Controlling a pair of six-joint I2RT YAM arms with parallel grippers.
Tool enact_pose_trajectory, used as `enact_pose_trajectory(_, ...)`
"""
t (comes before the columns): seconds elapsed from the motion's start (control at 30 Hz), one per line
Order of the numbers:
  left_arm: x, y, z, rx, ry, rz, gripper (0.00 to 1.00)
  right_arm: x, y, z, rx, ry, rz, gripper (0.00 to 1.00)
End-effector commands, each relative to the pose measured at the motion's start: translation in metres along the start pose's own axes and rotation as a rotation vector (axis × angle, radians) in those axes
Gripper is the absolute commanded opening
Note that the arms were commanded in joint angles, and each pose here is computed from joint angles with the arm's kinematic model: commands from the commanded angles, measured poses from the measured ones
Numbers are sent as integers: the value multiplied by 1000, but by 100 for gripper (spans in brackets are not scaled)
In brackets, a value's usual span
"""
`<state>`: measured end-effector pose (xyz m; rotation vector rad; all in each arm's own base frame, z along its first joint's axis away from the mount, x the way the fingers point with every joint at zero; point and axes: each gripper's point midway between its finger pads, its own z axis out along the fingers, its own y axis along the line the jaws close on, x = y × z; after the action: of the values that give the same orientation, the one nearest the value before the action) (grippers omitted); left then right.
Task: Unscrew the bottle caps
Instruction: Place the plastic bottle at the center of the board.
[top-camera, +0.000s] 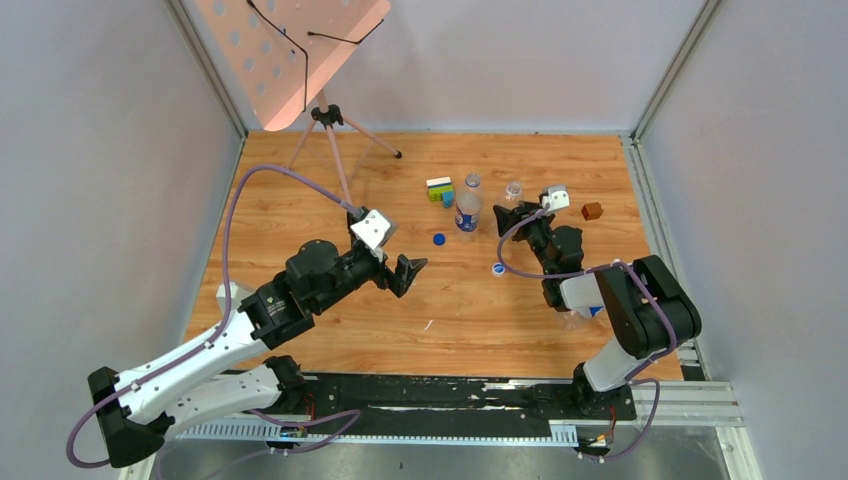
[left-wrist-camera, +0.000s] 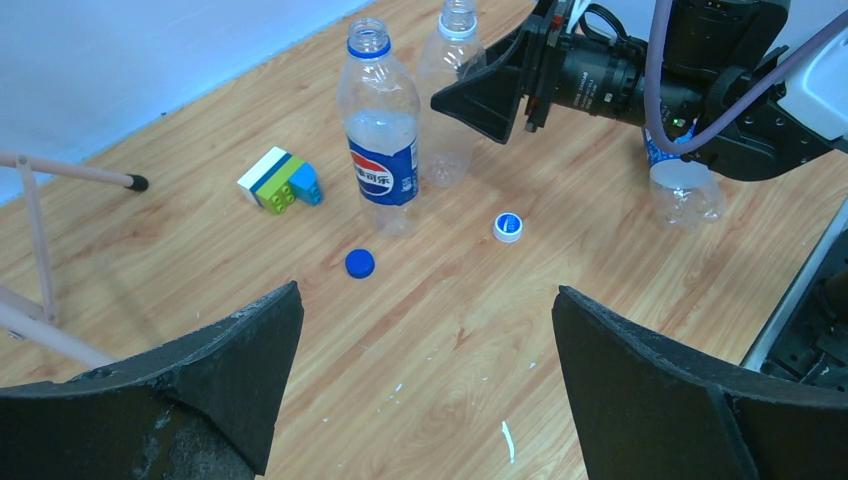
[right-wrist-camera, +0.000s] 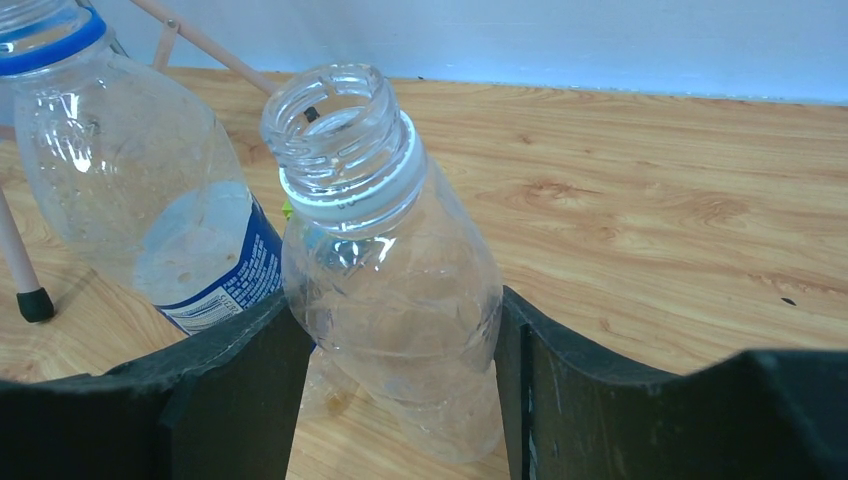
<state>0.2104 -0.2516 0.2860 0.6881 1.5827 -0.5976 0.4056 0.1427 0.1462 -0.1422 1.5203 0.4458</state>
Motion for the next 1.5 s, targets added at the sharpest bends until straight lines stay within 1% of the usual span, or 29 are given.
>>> enact_pose_trajectory(0.0,-12,1,1,-7,-44,-18,100,-10,-2,7,6,-33,-7,63)
enact_pose_trajectory(0.1,-11,1,1,-7,-39,-17,100,-10,-2,8,7,-29,-8,69)
enact_pose_trajectory(0.7,-5,0,6,-4,-19,-11,100,-19,1,7,-6,-43,-20,73)
enact_pose_trajectory(1.03,-4,0,7,-5,-13,-6,100,-24,6,2,-25,-49,-18,78)
enact_pose_trajectory(1.27,-3,0,7,-3,-11,-6,100,-22,9,-7,-40,-37,-9,80)
enact_pose_trajectory(1.47,-5,2,4,-11,-24,-14,100,-24,15,-33,-43,-32,25,82)
